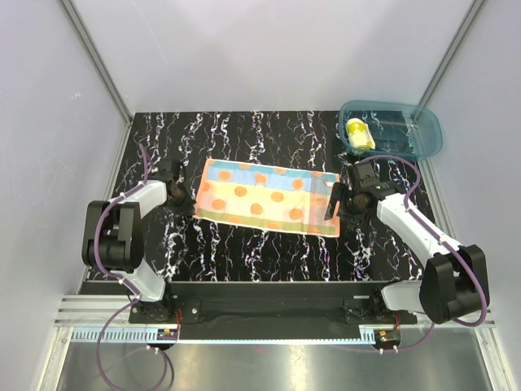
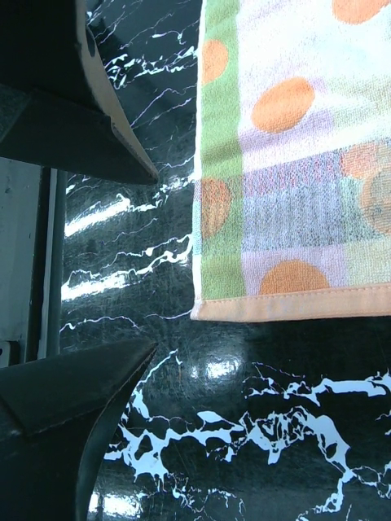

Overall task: Roll the towels
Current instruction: Fold the towel

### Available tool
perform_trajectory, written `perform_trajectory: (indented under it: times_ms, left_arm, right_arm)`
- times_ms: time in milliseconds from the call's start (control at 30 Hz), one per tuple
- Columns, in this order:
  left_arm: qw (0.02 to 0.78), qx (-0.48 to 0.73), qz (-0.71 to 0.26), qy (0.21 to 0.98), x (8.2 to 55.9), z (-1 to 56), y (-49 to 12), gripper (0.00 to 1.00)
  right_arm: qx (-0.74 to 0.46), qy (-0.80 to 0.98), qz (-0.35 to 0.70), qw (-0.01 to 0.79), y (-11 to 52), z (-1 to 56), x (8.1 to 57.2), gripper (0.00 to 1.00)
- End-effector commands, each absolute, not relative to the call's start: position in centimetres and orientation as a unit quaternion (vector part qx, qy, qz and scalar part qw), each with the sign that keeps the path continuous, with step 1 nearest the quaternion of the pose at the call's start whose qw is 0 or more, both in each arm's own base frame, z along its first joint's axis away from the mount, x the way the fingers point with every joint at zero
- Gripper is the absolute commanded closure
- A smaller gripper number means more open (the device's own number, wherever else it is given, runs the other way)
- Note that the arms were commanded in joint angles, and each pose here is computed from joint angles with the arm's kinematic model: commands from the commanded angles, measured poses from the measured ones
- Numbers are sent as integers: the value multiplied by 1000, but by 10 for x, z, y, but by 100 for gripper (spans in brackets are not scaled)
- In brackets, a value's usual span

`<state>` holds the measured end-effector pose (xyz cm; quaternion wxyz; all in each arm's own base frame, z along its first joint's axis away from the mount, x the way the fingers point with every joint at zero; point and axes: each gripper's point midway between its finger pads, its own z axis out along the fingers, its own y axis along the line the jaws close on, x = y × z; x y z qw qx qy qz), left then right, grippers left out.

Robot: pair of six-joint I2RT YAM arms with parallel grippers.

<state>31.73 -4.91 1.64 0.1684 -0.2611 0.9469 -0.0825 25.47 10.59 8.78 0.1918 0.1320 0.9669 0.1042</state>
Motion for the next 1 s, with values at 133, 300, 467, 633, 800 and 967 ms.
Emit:
perform_trajectory:
  times_ms: [133,300,467,633,800,967]
  left_arm:
    - [186,-258,-91,944,309,27,-49,100]
    - [195,-277,-108,935,283,34,-52,100]
    - [218,-288,-133,923,261,44,-56,100]
    - [217,-280,-117,928,246,43,-51,100]
    - [220,-275,-117,929,245,45,-51,100]
    - [222,-275,-112,929,246,47,-49,100]
  right_arm:
    - [131,964,136,186,118,85,253,17]
    - [165,964,132,161,117,62,243,14]
    - [210,955,143,152,120,46,238,19]
    - [242,949,129,154,113,33,236,25]
    - [250,948,114,158,104,30,248,27]
    - [268,945,101,158,87,26,256,30]
